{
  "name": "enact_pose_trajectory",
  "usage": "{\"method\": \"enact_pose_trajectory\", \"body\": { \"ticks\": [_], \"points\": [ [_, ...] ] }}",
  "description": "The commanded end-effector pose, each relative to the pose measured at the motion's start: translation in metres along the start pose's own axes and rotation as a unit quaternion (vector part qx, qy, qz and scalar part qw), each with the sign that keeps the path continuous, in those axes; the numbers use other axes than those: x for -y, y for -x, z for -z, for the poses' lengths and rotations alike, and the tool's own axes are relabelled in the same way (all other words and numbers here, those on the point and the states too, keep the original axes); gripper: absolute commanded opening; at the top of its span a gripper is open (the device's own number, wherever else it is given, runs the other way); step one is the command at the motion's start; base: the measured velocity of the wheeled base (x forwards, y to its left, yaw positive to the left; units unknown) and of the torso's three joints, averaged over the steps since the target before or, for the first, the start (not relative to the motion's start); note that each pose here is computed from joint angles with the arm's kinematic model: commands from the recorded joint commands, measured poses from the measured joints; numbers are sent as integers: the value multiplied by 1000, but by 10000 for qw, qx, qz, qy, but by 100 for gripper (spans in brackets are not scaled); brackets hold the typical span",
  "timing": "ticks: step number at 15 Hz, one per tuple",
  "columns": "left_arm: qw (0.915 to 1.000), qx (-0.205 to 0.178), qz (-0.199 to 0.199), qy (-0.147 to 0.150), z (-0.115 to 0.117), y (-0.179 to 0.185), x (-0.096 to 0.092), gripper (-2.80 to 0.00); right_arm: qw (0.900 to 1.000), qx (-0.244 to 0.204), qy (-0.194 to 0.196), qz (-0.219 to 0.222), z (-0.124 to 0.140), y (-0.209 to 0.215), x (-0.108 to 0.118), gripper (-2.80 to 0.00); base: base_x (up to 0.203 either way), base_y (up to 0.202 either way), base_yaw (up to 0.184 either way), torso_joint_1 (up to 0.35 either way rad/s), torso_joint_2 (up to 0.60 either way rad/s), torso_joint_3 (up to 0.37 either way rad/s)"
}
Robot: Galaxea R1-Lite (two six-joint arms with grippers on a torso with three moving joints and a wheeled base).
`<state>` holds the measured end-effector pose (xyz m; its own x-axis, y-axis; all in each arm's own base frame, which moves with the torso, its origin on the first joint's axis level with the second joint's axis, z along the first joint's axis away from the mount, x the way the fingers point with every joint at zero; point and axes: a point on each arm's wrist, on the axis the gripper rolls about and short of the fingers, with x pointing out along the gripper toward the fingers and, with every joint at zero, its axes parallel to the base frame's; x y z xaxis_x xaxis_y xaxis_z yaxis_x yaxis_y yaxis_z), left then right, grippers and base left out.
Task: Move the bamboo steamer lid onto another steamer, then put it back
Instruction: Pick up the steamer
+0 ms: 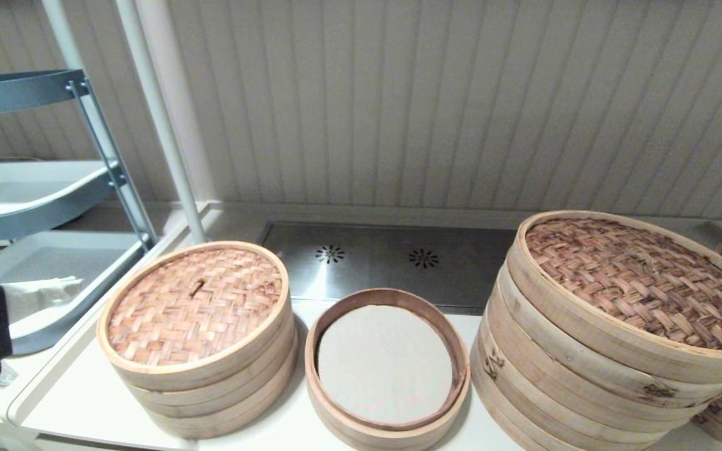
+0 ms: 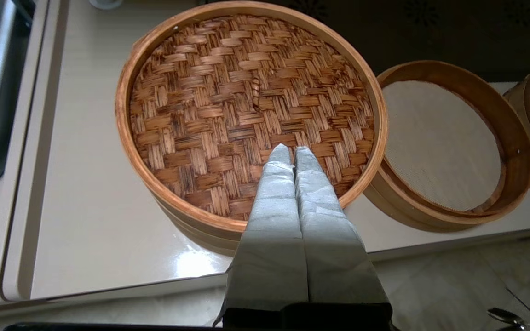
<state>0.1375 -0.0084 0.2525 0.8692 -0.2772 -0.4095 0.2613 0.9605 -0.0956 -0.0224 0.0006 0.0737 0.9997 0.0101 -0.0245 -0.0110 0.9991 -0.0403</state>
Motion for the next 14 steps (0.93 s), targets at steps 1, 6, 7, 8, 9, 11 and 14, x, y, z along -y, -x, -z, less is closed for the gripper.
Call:
{"method": "enact_pose_trajectory", "body": {
  "ticks": [1,6,7,8,9,11,14],
  "points": [
    [9969,-757,93,171,-15,-39,-10,-280,10000,-8,3,-4,0,0,0,-280,0,0,0,0,0,0],
    [9793,-1977,312,295,-21,-81,-21,-280,10000,-6,3,-4,0,0,0,-280,0,0,0,0,0,0],
    [9766,-2108,312,298,-20,-92,-24,-280,10000,-9,3,-4,0,0,0,-280,0,0,0,0,0,0],
    [9746,-2198,311,305,-20,-100,-26,-280,10000,-7,3,-4,0,0,0,-280,0,0,0,0,0,0],
    [9731,-2265,296,309,-20,-108,-28,-280,10000,-2,3,-3,0,0,0,-280,0,0,0,0,0,0],
    [9735,-2264,165,259,-22,-115,-30,0,10000,-7,3,-4,0,0,0,-280,0,0,0,0,0,0],
    [9753,-2194,156,216,-28,-119,-30,0,10000,-8,3,-4,0,0,0,-280,0,0,0,0,0,0]
  ]
}}
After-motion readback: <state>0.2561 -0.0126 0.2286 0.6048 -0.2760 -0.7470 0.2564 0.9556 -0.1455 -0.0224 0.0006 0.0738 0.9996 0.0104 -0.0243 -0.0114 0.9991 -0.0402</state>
